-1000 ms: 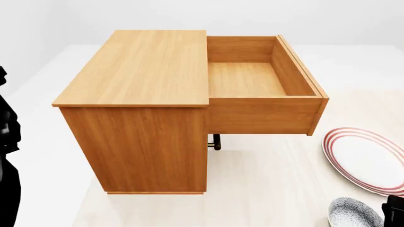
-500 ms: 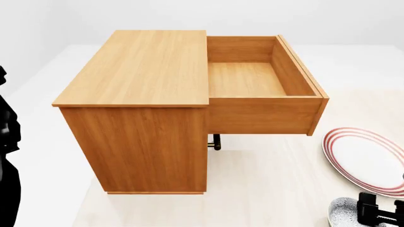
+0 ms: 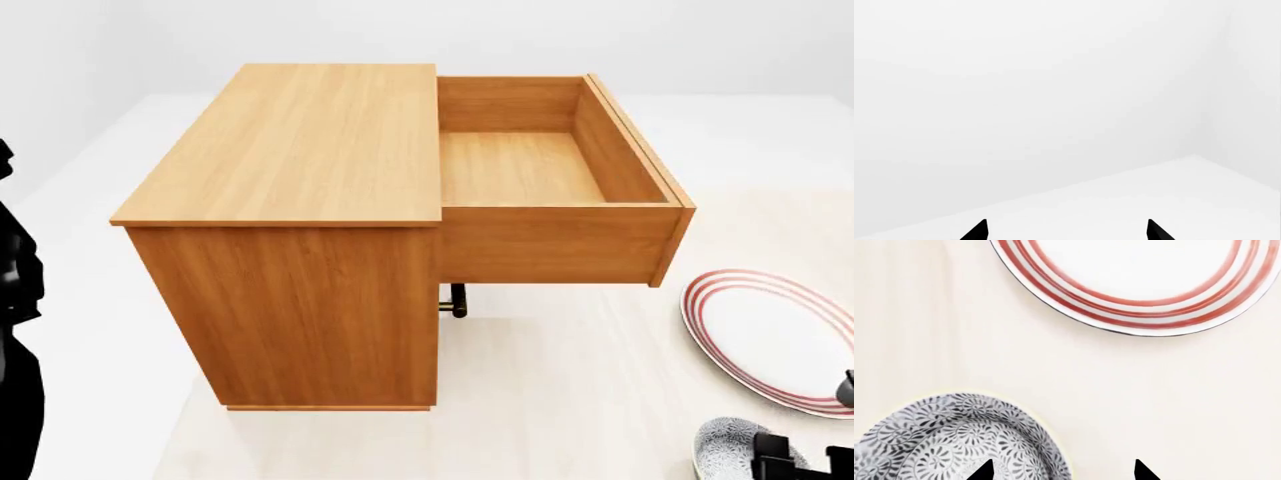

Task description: Open the top drawer of the cabinet and put the bowl in it.

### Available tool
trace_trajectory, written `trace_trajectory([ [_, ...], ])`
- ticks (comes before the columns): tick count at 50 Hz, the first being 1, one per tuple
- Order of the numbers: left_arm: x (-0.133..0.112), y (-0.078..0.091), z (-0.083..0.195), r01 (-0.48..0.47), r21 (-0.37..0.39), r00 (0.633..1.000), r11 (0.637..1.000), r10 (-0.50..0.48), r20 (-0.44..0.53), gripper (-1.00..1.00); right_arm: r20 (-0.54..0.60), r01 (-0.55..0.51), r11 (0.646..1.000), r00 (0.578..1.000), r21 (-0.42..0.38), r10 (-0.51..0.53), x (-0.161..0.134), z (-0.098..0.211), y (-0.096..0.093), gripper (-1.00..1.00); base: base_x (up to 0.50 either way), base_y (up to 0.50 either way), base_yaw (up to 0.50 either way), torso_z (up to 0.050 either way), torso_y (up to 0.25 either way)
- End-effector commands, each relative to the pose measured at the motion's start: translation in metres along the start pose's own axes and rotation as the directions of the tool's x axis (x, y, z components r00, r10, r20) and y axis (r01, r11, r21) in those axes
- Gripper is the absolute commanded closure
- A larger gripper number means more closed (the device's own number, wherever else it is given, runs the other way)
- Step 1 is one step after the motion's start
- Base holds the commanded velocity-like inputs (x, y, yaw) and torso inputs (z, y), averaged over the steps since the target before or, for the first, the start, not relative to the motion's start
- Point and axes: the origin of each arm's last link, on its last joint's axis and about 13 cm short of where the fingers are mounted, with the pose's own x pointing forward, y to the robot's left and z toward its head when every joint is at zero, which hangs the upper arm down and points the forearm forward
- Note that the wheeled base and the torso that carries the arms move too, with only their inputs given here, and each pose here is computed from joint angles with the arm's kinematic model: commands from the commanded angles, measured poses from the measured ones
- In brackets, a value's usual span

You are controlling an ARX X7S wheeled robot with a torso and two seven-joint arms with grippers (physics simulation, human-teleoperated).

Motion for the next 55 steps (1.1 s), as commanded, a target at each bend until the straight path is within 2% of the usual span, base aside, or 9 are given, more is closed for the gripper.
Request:
trace_trajectory([
  [1, 0.0, 0.0, 0.0, 0.0, -0.003, 1.0, 1.0, 0.0, 0.0, -1.0, -0.025, 0.005, 1.0, 1.0, -0.013, -0.005, 0.008, -0.006, 0.001, -1.0, 0.0, 0.0, 0.0, 0.0, 0.0],
  [23, 0.0, 0.0, 0.001, 0.0, -0.008, 1.0, 1.0, -0.001, -0.006, -1.0, -0.059, -0.023, 0.999, 0.998, -0.035, 0.021, 0.031, -0.015, 0.003, -1.0, 0.0, 0.0, 0.0, 0.0, 0.0],
  [24, 0.0, 0.0, 0.001, 0.001, -0.008, 1.0, 1.0, -0.001, -0.005, -1.0, -0.066, -0.032, 0.998, 0.997, -0.049, 0.028, 0.032, -0.017, 0.004, 1.0, 0.0, 0.0, 0.0, 0.0, 0.0],
  [42, 0.0, 0.0, 0.001, 0.001, -0.015, 1.0, 1.0, -0.001, -0.008, -1.0, -0.081, -0.113, 0.988, 0.991, -0.107, 0.105, 0.027, -0.019, 0.011, 1.0, 0.0, 0.0, 0.0, 0.0, 0.0],
  [55, 0.0, -0.001, 0.002, 0.0, -0.025, 1.0, 1.0, -0.001, -0.015, -1.0, 0.052, -0.141, 0.98, 0.987, -0.137, 0.149, -0.012, -0.007, 0.01, 1.0, 0.0, 0.0, 0.0, 0.0, 0.0],
])
